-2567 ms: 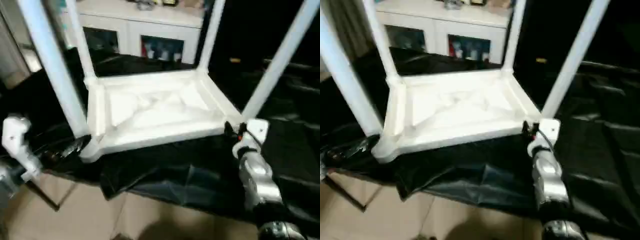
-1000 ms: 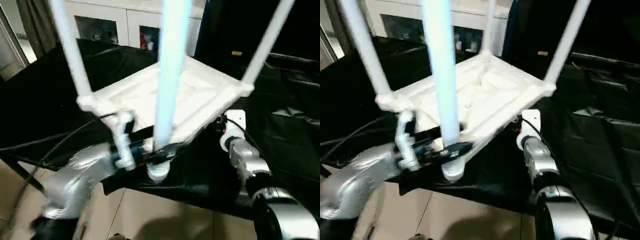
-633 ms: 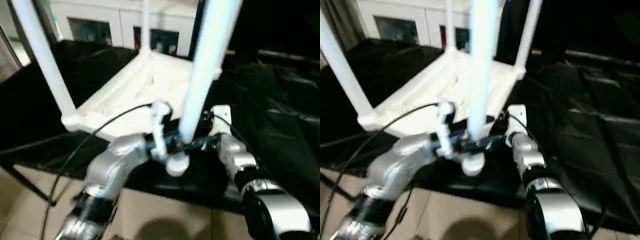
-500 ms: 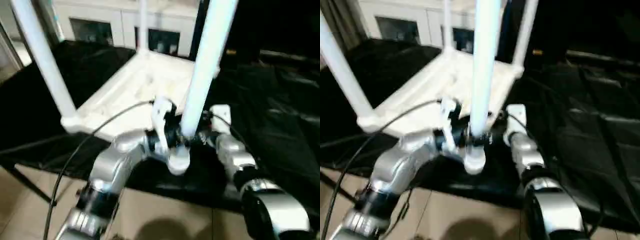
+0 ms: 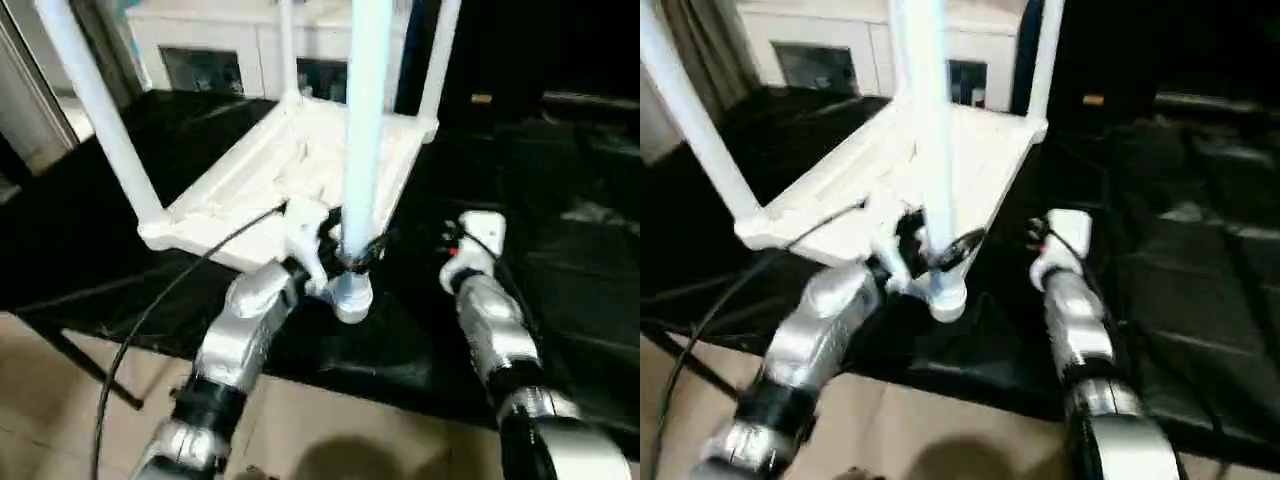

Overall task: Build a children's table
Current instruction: Rotate table base

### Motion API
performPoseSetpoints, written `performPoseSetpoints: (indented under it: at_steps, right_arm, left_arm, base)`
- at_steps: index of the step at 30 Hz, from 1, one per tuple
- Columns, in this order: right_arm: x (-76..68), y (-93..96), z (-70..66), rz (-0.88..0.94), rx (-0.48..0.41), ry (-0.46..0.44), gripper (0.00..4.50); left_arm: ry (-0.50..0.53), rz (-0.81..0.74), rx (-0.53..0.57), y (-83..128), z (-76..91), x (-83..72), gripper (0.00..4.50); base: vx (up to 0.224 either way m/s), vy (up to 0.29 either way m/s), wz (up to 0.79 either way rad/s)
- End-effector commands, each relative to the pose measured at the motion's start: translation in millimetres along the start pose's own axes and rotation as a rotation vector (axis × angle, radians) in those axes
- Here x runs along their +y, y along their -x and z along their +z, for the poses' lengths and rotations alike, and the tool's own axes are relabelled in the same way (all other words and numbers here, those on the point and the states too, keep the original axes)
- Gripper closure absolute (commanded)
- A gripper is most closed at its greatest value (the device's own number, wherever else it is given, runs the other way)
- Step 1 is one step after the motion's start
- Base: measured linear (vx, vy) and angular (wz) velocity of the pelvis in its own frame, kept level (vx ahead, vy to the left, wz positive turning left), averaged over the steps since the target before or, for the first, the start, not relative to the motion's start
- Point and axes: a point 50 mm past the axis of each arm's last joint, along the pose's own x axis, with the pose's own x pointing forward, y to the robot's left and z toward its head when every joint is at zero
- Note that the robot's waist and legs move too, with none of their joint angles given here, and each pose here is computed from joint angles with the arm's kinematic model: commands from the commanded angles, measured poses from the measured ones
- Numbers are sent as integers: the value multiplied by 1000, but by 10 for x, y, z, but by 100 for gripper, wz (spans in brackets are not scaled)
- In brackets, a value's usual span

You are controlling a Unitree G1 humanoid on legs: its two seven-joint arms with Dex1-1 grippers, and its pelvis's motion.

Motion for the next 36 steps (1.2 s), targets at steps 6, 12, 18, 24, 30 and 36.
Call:
performPoseSetpoints:
  at_steps: [6,12,18,24,30,36]
  right_arm:
    - [94,256,97,59,-116,16,165]
    - [72,432,123,29,-144,-15,165]
    - [52,627,131,-3,-117,13,165]
    - [-47,806,158,-77,-90,57,165]
    - [-5,859,166,-84,-60,147,165]
    - [37,871,197,-58,-64,138,165]
  left_arm:
    - [54,-17,-141,272,41,-62,1]
    - [45,96,-181,491,30,47,1]
    - [15,385,-131,854,-114,210,1]
    - [-69,676,-27,1236,-158,330,1]
    - [-134,765,-21,1335,-60,305,1]
    - [-188,799,4,1328,-78,340,1]
  base:
    - [0,0,0]
    - [0,0,0]
    - [0,0,0]
    - [0,0,0]
    - [0,0,0]
    - [0,0,0]
